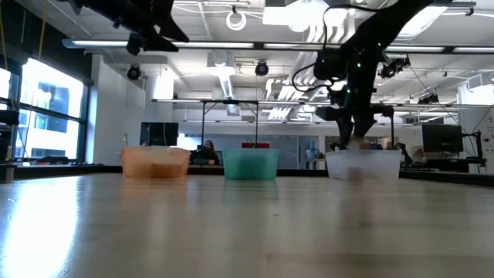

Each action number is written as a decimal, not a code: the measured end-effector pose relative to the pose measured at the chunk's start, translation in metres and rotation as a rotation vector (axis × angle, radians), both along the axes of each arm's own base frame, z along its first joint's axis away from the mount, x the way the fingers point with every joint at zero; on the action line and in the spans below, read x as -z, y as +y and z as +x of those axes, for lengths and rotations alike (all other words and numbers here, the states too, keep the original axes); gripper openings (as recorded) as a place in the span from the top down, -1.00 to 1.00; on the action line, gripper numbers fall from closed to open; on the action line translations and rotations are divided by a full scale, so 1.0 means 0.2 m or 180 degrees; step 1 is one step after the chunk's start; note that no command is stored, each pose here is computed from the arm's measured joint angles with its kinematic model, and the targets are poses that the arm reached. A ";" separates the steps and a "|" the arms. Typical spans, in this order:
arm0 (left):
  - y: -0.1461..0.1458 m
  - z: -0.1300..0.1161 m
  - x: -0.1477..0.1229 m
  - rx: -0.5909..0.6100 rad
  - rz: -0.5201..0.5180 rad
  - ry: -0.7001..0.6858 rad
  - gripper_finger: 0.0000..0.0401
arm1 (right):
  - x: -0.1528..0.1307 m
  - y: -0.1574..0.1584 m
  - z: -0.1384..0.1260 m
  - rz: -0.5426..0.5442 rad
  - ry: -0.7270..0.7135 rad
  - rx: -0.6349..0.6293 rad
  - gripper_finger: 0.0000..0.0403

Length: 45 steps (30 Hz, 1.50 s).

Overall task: Sort & place blocks by color
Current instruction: Put the brown block into the white bin

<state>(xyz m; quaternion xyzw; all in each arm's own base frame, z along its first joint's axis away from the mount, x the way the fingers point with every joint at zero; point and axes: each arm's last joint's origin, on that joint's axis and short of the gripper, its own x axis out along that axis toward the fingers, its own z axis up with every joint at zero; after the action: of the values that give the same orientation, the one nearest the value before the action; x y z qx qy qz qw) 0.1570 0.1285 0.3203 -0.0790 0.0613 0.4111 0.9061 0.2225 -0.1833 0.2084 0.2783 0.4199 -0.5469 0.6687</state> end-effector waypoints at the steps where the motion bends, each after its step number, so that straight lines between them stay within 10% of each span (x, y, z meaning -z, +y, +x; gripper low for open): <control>1: 0.00 0.00 0.00 -0.0016 0.0000 0.0000 -0.14 | 0.02 -0.01 -0.01 0.0009 -0.0016 0.0034 0.49; 45: -0.22 -0.20 -0.10 0.0861 -0.0178 -0.0408 -0.14 | 0.08 -0.16 -0.16 0.0660 -0.0752 0.0100 0.28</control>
<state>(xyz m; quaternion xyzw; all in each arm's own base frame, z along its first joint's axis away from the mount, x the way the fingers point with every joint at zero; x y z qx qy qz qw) 0.1164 0.0855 0.3408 -0.1213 0.0248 0.2775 0.9527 0.1903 -0.2143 0.1917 0.4148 0.3882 -0.4745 0.6724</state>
